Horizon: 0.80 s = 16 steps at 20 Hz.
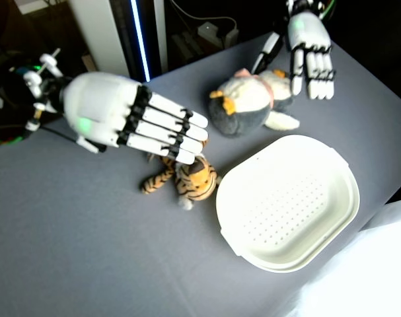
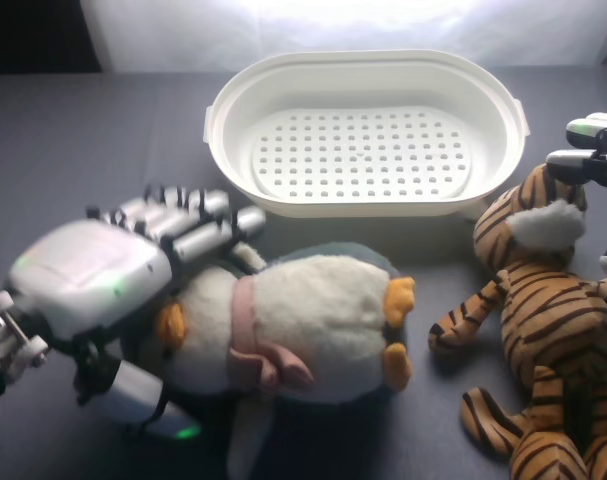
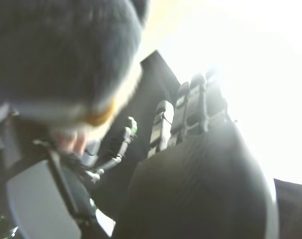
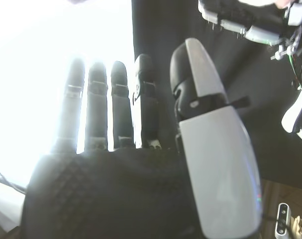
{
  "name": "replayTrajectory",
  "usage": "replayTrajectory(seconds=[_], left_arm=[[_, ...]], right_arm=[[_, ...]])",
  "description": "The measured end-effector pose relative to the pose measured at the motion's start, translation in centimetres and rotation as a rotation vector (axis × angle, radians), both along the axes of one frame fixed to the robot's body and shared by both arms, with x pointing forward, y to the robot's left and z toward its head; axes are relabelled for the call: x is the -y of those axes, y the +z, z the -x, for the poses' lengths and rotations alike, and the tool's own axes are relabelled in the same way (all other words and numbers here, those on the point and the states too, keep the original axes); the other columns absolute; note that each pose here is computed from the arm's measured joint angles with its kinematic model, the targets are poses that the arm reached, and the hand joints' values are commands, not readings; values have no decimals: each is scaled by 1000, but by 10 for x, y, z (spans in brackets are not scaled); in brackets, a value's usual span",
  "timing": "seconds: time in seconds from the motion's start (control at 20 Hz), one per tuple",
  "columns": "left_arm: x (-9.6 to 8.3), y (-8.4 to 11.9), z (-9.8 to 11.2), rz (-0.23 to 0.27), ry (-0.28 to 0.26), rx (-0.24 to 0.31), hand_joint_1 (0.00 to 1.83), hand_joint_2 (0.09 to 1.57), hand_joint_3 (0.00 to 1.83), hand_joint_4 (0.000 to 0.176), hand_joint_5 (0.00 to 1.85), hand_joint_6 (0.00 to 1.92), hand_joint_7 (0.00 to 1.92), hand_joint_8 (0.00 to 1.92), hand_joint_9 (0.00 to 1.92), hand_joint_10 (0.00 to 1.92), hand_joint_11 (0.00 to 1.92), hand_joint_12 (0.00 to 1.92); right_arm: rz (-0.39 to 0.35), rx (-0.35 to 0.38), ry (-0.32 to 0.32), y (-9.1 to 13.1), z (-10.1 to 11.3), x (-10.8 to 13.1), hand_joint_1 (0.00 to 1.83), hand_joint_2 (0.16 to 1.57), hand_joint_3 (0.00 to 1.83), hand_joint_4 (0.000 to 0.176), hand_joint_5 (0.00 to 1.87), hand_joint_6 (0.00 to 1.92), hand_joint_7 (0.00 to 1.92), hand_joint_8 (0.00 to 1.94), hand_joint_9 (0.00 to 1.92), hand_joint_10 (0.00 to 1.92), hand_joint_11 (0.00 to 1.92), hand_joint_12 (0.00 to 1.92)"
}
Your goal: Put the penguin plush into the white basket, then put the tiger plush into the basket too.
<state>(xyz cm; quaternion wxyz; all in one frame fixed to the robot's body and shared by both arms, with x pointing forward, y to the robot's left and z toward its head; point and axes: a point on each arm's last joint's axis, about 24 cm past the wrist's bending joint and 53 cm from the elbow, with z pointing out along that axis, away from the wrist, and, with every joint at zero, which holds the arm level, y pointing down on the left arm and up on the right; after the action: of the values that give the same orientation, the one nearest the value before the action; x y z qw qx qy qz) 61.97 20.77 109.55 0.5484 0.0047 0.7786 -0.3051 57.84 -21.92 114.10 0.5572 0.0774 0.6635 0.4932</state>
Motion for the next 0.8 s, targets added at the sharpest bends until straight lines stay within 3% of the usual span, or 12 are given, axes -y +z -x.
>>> replayTrajectory(seconds=[0.05,0.1,0.15,0.2,0.25,0.3,0.4,0.5,0.6,0.65,0.75,0.8], left_arm=[[-2,-3,-1,0,9,-9,998,761,8,18,499,32,434,34,389,51,282,179],[-3,0,-3,4,13,-1,1030,838,16,0,729,38,642,23,578,23,285,471],[-4,2,-4,9,18,6,1076,926,14,0,919,31,877,41,770,63,249,891],[-6,4,-6,24,28,10,1182,985,9,0,1208,353,928,1207,833,1425,462,1696],[-6,7,-6,35,32,19,1190,1034,5,0,1155,623,968,1200,835,1551,483,1749],[-6,15,-5,62,36,33,1198,1034,0,0,1167,641,983,1231,838,1632,523,1782],[-5,27,-3,84,32,57,1199,1032,0,0,1177,634,982,1201,836,1604,563,1797],[-13,59,-4,129,31,141,1266,1096,0,0,1200,352,934,1324,769,1676,590,1916],[-25,96,-9,192,54,250,1197,1047,0,0,1141,687,813,1496,737,1805,696,1921],[-30,109,-14,216,69,291,1199,1037,0,0,1160,663,864,1387,833,1722,816,1921],[-37,144,-36,258,107,401,1279,1067,0,0,1175,429,1045,1117,927,1137,734,1599],[-39,153,-49,283,129,425,1279,1047,1,0,1205,396,1109,988,951,845,381,1325]], right_arm=[[0,1,2,0,0,0,978,1249,6,10,529,2,336,3,348,7,171,595],[0,0,3,0,0,-1,962,1254,7,1,528,1,334,1,347,5,163,597],[-1,0,4,0,1,-1,957,1257,6,0,528,0,330,0,335,1,146,594],[-1,-1,5,-1,1,-1,941,1265,7,7,530,1,331,0,335,1,146,596],[-2,-2,4,-1,0,-1,933,1271,8,13,533,2,338,3,339,2,151,598],[-3,-2,1,0,0,0,924,1275,8,16,534,2,342,4,345,4,159,602],[-2,-2,1,-1,0,0,912,1283,8,16,532,1,341,2,354,6,173,610],[0,-1,3,-1,0,0,894,1298,9,10,541,3,355,6,359,6,177,607],[1,0,1,0,-1,1,909,1302,7,0,543,2,349,2,348,0,152,599],[0,0,-2,0,-1,1,912,1304,8,0,537,0,345,0,346,0,153,600],[0,0,0,0,-1,0,925,1303,5,0,539,1,349,2,350,3,148,597],[1,0,1,0,-1,1,935,1302,3,0,538,1,353,3,363,7,175,608]])
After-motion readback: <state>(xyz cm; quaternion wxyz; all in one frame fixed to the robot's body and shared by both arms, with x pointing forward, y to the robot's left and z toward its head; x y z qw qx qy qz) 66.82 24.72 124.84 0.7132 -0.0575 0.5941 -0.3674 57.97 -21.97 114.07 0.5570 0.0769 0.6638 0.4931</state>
